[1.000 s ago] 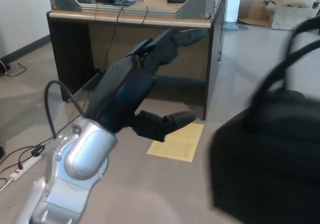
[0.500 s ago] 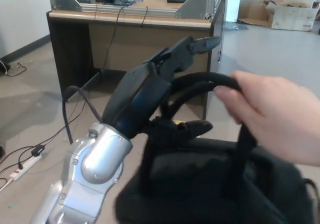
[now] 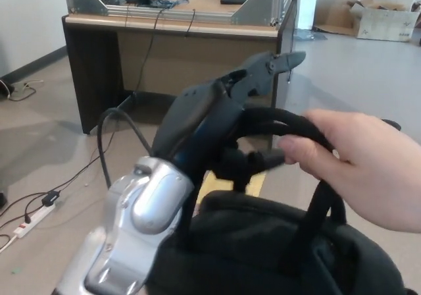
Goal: A person hands over a black lunchbag to the robot and the robot uses its left hand to grab the strips of the lunchbag, the gives it back to the person.
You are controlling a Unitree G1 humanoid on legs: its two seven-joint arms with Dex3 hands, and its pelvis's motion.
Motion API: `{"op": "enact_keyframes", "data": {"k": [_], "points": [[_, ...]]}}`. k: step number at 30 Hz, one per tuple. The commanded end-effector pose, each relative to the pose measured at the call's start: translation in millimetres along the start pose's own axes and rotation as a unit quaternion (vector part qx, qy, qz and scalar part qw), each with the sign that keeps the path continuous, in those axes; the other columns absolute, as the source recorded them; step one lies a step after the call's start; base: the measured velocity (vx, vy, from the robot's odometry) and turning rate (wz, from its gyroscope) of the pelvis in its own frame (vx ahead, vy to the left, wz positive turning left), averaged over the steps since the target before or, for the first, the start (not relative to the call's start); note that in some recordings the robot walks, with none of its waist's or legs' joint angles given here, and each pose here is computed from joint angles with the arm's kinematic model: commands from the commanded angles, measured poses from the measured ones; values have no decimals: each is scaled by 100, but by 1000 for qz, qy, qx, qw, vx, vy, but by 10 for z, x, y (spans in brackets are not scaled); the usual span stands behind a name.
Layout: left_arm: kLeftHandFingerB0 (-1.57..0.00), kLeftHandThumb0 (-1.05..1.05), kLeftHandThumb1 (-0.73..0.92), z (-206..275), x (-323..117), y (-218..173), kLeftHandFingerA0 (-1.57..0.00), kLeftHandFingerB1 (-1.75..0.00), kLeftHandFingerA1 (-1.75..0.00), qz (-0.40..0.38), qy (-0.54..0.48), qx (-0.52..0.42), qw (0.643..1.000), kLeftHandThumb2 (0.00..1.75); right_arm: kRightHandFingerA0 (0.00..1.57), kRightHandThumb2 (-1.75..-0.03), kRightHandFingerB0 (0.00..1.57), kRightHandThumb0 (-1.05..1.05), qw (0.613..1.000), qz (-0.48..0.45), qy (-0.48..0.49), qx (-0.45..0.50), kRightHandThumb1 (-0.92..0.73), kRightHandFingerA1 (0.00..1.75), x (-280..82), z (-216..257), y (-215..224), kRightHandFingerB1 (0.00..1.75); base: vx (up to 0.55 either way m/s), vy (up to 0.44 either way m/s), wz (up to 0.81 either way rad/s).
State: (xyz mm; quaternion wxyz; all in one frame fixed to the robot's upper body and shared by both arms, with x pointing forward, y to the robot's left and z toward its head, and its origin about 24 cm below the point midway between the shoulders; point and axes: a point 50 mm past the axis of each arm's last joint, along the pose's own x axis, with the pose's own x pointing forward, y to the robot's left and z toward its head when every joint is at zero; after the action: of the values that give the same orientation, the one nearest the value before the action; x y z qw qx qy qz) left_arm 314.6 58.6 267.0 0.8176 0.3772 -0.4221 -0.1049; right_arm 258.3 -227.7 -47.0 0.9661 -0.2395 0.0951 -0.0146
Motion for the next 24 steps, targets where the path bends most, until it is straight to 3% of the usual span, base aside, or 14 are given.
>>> {"op": "enact_keyframes", "data": {"k": [1,2,3,5,7,8,9,10,11,19,20,22,24], "points": [[-93,-2,74,-31,91,13,-98,-79,-158,98,-39,27,994,72,75,-60,31,-34,1000,-3,3,-1,-63,51,-31,-41,-37,31,0,0,0],[-93,-2,74,-41,99,9,-98,-79,-158,104,-41,25,993,72,75,-60,31,-34,1000,-3,3,-1,-63,51,-30,-41,-38,31,0,0,0],[-75,-3,77,-45,125,1,-81,-128,-167,133,-43,17,990,69,73,-59,31,-36,1000,-2,3,3,-63,51,-15,-28,-43,31,0,0,0],[-65,-10,81,-41,136,-8,-78,-138,-167,151,-49,10,987,65,75,-59,31,-36,1000,-1,2,1,-63,51,-10,-24,-50,31,0,0,0],[-68,-12,82,-33,141,-12,-86,-138,-172,164,-50,11,985,61,76,-60,32,-35,1000,-2,2,-4,-63,51,1,-18,-59,31,0,0,0],[-60,-12,84,-31,140,-13,-77,-137,-168,169,-53,10,984,65,77,-59,33,-35,1000,-2,3,-5,-63,51,3,-18,-58,32,0,0,0],[-67,-22,69,-17,136,-12,-109,-114,-140,182,-60,10,981,94,79,-59,35,-34,1000,-1,3,-7,-63,52,3,-18,-53,32,0,0,0],[-67,-22,69,-3,133,-11,-109,-114,-140,193,-65,10,979,94,79,-59,35,-34,1000,0,2,-7,-63,52,3,-17,-50,32,0,0,0],[-60,-11,84,-3,123,-13,-77,-135,-171,198,-66,9,978,65,78,-59,35,-34,1000,2,2,-7,-63,52,-5,-24,-37,32,0,0,0],[-74,-5,73,20,168,172,-84,-121,-164,268,-81,10,960,66,78,-60,36,-35,1000,10,16,15,-64,51,2,-35,-20,32,0,0,0],[-75,-6,75,5,172,236,-84,-112,-170,280,-81,11,957,70,76,-60,35,-34,1000,12,13,15,-64,51,4,-28,-26,32,0,0,0],[-72,-5,76,-34,165,393,-82,-117,-172,301,-81,11,950,72,76,-60,35,-34,1000,15,6,14,-65,51,8,-14,-36,33,0,0,0],[-71,-9,77,-99,130,578,-89,-128,-162,322,-75,15,944,77,76,-60,36,-35,1000,16,6,7,-65,51,14,-6,-39,32,0,0,0]]}}
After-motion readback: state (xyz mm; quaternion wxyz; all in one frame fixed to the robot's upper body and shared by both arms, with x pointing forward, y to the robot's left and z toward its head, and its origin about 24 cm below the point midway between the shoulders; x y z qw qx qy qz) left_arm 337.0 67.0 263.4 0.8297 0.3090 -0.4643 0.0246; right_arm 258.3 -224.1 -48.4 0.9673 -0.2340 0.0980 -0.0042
